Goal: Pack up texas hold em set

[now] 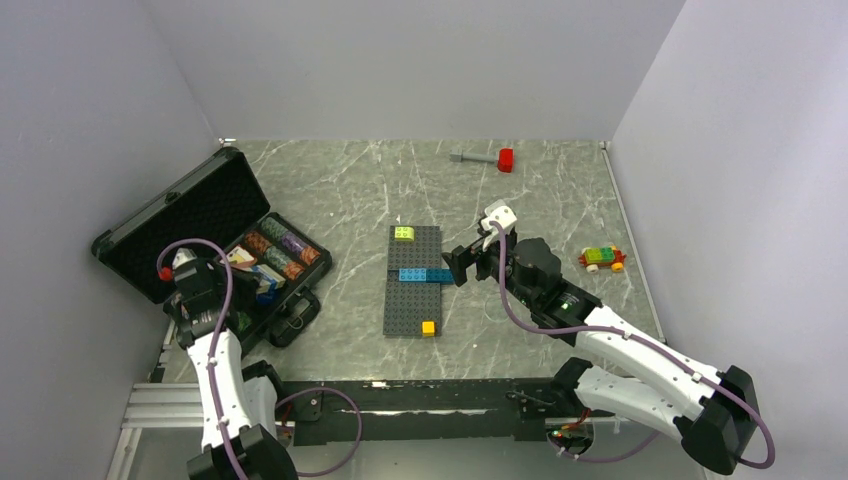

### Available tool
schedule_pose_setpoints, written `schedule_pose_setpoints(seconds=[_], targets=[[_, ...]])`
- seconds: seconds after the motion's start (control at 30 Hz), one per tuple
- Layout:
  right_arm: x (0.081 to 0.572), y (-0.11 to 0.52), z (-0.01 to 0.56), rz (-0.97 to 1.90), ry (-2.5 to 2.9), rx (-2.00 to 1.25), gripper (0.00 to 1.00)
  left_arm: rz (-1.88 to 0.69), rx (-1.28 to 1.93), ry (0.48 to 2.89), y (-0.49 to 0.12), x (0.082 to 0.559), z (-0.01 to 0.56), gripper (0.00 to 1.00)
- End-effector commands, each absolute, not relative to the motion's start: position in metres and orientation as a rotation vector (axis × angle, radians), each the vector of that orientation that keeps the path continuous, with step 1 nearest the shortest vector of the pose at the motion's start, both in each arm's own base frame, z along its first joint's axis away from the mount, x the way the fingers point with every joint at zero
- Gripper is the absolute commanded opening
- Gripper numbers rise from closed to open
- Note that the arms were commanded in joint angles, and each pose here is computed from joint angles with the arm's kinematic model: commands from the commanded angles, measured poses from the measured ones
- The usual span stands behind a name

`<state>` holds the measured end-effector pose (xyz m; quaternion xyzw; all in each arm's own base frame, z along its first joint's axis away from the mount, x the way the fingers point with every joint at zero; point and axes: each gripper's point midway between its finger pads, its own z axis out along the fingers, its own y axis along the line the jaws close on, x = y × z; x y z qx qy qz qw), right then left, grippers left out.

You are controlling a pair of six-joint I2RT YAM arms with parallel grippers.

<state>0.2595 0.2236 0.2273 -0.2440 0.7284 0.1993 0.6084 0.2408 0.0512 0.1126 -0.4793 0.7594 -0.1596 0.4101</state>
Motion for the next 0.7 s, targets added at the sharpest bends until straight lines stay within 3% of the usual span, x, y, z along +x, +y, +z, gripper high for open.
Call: schedule_pose_setpoints(seconds=[0.0,0.3,0.37,0.53,0.57,0.67], targets=[[0.261,0.223,0.243,0.472,1.629,-0.534,1.00,-0.494,-1.176,1.863,0.046,0.252,0.119,0.00],[0.261,0.222,0.241,0.471,1.632,-0.534,1.00,-0.459,-1.188,1.944,0.044,0.242,0.103,0.00],[0.260,0.222,0.241,0.475,1.630,-0.535,1.00,-0.428,-1.179,1.984,0.046,0.238,0.099,0.13],[0.259,0.222,0.242,0.481,1.623,-0.533,1.00,-0.354,-1.162,2.072,0.052,0.232,0.096,0.65],[0.259,0.222,0.243,0.482,1.621,-0.532,1.00,-0.337,-1.161,2.082,0.054,0.231,0.097,0.71],[0.258,0.221,0.244,0.483,1.617,-0.530,1.00,-0.283,-1.138,2.094,0.061,0.232,0.106,0.78]])
